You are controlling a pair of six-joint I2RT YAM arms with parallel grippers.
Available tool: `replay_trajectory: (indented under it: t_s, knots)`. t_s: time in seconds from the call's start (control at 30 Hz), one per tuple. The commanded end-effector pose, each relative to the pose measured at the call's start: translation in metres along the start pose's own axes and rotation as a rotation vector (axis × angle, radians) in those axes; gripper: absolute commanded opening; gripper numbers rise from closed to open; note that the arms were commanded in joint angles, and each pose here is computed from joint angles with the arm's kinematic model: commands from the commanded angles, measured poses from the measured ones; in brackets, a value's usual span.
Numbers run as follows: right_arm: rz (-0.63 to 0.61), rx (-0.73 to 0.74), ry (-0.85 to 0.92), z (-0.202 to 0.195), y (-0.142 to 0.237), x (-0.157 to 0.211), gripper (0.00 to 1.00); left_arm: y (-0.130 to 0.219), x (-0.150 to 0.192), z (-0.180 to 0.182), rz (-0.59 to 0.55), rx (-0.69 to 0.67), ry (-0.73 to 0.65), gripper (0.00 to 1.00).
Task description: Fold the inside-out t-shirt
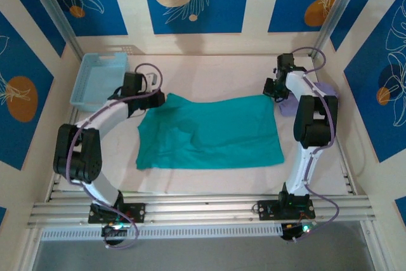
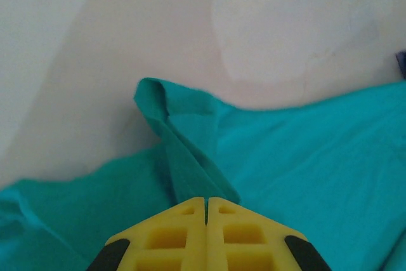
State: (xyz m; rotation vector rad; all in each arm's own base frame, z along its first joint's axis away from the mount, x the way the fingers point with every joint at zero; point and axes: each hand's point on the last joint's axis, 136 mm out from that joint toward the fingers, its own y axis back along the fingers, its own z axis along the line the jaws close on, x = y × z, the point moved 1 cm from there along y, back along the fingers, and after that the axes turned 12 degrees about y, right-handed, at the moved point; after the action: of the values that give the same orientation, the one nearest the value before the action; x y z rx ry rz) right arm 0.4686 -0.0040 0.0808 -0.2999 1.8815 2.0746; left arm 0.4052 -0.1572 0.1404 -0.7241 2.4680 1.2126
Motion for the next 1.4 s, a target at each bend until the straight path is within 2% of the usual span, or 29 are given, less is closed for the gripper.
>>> replay_trajectory:
  t_s: [0.0,0.37,0.53,0.83,1.37]
  knots:
    - [-0.022,-0.029,0.003,0.003,0.015,0.002,0.06,0.020,0.008,-0.028,-0.044,0.095,-0.033,0.00]
    - [0.018,-0.033,-0.015,0.001,0.026,0.024,0.06,0.042,0.084,-0.008,0.053,0.052,-0.039,0.00]
    - [0.028,-0.027,-0.015,-0.001,0.033,0.033,0.06,0.049,0.100,-0.009,0.063,0.064,-0.048,0.00]
    - [0.058,-0.020,-0.021,-0.003,0.033,0.049,0.06,0.053,0.113,0.000,0.075,0.004,-0.061,0.00]
    - [0.061,0.006,-0.071,-0.017,0.052,0.073,0.06,0.089,0.096,-0.005,-0.046,-0.039,-0.082,0.00]
